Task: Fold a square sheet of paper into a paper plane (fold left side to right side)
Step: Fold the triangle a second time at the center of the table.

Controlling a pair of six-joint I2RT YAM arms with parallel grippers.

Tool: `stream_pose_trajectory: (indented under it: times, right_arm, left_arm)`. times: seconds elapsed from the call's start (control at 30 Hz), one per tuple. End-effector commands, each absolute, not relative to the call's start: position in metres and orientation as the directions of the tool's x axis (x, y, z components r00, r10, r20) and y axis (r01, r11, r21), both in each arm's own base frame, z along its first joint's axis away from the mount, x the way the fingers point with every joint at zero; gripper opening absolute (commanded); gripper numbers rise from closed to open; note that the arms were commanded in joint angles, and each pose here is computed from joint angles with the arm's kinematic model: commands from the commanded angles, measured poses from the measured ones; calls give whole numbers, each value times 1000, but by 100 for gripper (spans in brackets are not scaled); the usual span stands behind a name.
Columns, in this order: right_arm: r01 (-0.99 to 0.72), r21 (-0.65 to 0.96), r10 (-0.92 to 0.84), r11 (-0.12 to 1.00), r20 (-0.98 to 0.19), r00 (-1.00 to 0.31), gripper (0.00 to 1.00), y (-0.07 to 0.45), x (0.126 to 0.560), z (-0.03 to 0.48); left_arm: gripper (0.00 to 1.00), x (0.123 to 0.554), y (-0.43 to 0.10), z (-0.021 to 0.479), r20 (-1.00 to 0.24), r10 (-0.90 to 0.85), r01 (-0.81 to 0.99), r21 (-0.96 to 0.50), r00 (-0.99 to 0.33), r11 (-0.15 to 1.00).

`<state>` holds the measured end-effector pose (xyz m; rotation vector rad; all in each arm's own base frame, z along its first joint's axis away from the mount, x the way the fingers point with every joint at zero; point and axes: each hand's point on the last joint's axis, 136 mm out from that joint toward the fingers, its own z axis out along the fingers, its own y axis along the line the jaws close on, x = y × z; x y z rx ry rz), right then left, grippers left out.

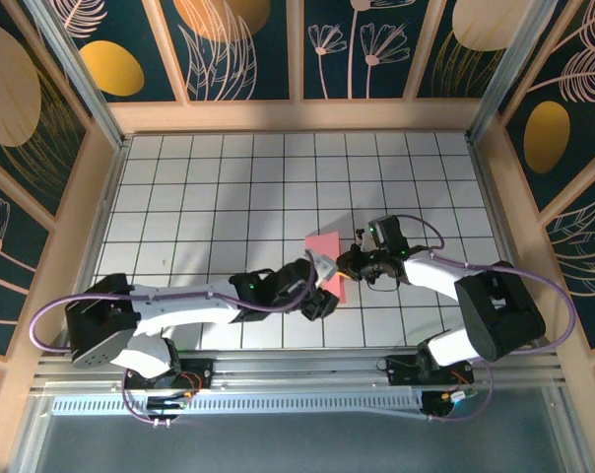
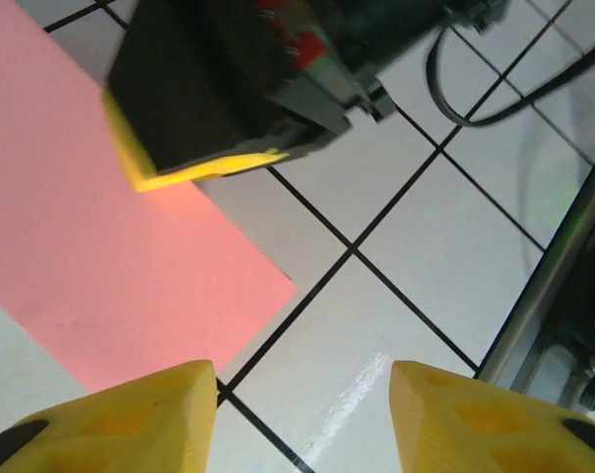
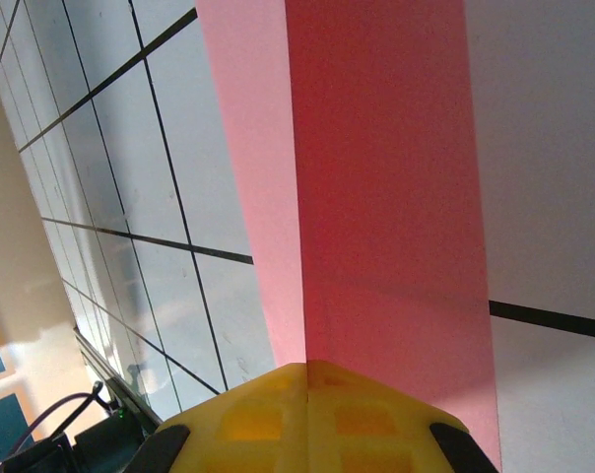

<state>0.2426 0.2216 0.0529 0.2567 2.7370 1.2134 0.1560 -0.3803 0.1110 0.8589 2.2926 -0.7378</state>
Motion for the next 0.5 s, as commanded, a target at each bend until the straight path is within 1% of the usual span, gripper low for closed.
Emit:
stream_pose_trajectory:
  times: [0.0,0.13,0.23,0.47]
  right_arm:
    - [118,755,225,645,-40,-974,0,220,241,55]
    - [119,758,225,641,-38,-974,0,220,240,54]
    - [118,761,227,638,-39,-973,0,220,240,55]
    - [119,762,228,637,-38,-973,0,220,239,55]
  left_arm:
    - [53,165,-385,106,-690,476,727,-105,-545,679]
    - [57,162,-400,95,-665,552,739,1,-502,673]
    - [58,164,-404,77,-627,602,729,78,-494,680]
    - [61,178,-404,68,-602,630,687,177,-490,704]
